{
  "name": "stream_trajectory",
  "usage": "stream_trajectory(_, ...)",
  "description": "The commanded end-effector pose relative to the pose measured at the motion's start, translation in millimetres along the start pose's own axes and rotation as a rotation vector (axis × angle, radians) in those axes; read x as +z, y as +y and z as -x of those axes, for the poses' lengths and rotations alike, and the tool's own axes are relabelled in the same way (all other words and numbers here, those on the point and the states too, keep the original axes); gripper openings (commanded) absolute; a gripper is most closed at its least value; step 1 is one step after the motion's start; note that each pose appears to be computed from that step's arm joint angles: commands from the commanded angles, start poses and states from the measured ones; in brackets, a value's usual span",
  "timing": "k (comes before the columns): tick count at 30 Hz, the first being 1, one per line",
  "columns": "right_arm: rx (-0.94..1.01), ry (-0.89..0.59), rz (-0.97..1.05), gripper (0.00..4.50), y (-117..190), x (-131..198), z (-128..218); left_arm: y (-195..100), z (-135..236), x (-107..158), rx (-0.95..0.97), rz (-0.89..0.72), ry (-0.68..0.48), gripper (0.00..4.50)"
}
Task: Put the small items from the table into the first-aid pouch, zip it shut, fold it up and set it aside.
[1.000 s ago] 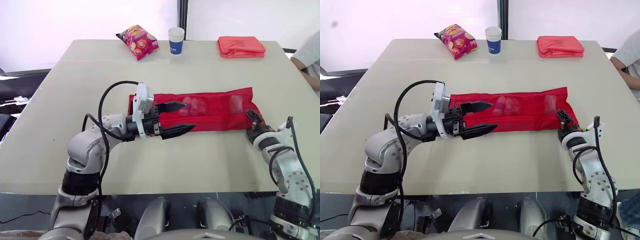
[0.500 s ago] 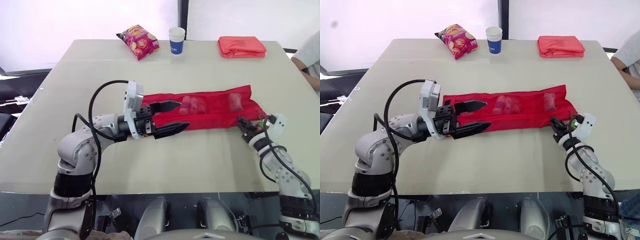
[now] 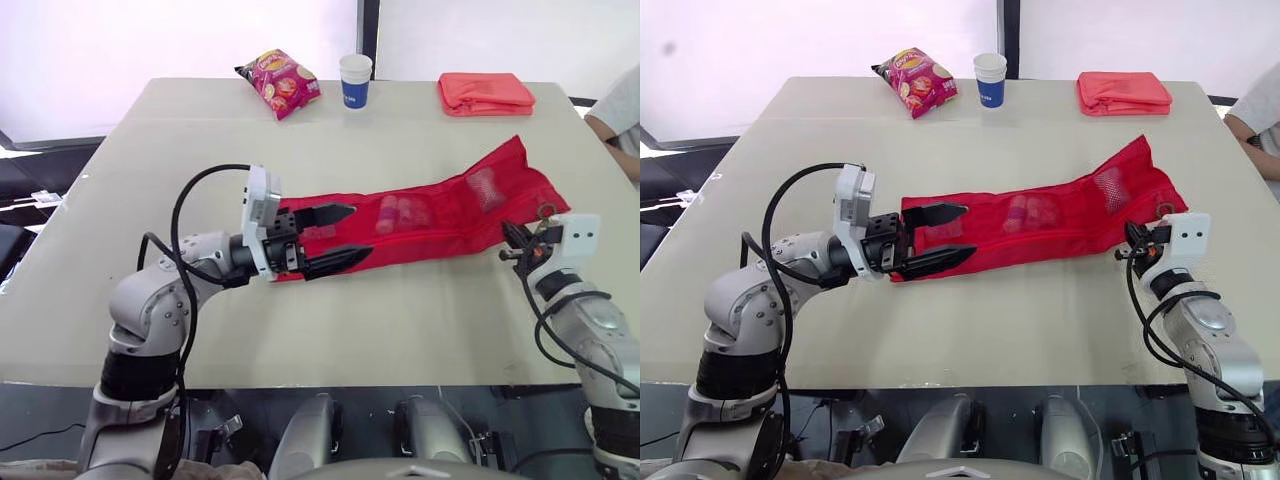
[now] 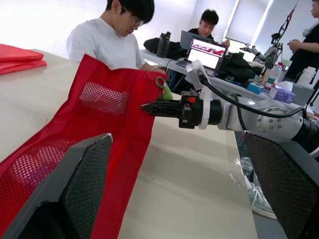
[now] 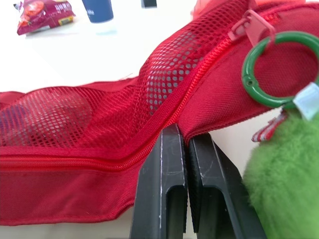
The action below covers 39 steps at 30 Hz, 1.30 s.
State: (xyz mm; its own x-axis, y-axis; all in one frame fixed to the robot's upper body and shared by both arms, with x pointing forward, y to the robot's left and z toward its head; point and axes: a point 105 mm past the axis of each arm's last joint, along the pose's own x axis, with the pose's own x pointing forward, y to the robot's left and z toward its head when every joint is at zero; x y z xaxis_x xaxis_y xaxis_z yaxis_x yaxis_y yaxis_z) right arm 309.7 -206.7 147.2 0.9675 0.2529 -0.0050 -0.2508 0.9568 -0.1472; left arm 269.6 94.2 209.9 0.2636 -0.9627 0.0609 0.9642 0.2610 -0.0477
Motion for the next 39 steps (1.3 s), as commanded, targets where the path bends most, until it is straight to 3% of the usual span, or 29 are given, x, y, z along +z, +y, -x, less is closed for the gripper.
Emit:
stream_trajectory(1, 0.148, -0.1, 0.225, 0.06, 34.0, 30.9, 3.7, -2.9, 3.3, 4.2, -0.006, -0.046, -0.003, 4.5)
stream_trajectory(9, 0.497, -0.036, 0.675, 0.06, 116.3, 9.5, -12.0, 3.0, 16.1, -7.3, 0.042, -0.029, 0.037, 4.5)
stream_trajectory(13, 0.629, 0.073, 0.727, 0.06, 138.0, -18.3, -18.8, 1.8, 23.0, -13.8, 0.063, -0.023, 0.061, 4.5)
stream_trajectory(16, 0.672, 0.092, 0.676, 0.98, 141.9, -15.6, -20.4, 2.0, 31.2, -18.8, 0.091, -0.016, 0.082, 4.5)
stream_trajectory(22, 0.712, 0.096, 0.416, 3.96, 135.3, 10.9, -10.7, -0.7, 49.2, -33.7, 0.154, 0.038, 0.11, 4.5)
stream_trajectory(23, 0.727, 0.072, 0.351, 3.96, 130.8, 21.8, -5.0, -0.7, 54.7, -38.0, 0.181, 0.069, 0.107, 4.5)
stream_trajectory(24, 0.746, 0.056, 0.287, 4.27, 125.7, 31.1, 2.3, -0.1, 60.3, -41.9, 0.209, 0.1, 0.103, 4.5)
stream_trajectory(30, 0.758, -0.038, 0.034, 4.35, 100.8, 68.4, 21.0, 17.8, 88.6, -50.8, 0.396, 0.286, 0.023, 4.5)
stream_trajectory(33, 0.754, -0.093, 0.029, 4.35, 89.6, 82.3, 17.8, 27.8, 105.8, -61.7, 0.503, 0.451, -0.001, 4.5)
stream_trajectory(39, 0.799, -0.132, 0.131, 4.35, 81.3, 88.9, 4.6, 53.0, 136.6, -72.7, 0.691, 0.609, -0.039, 4.5)
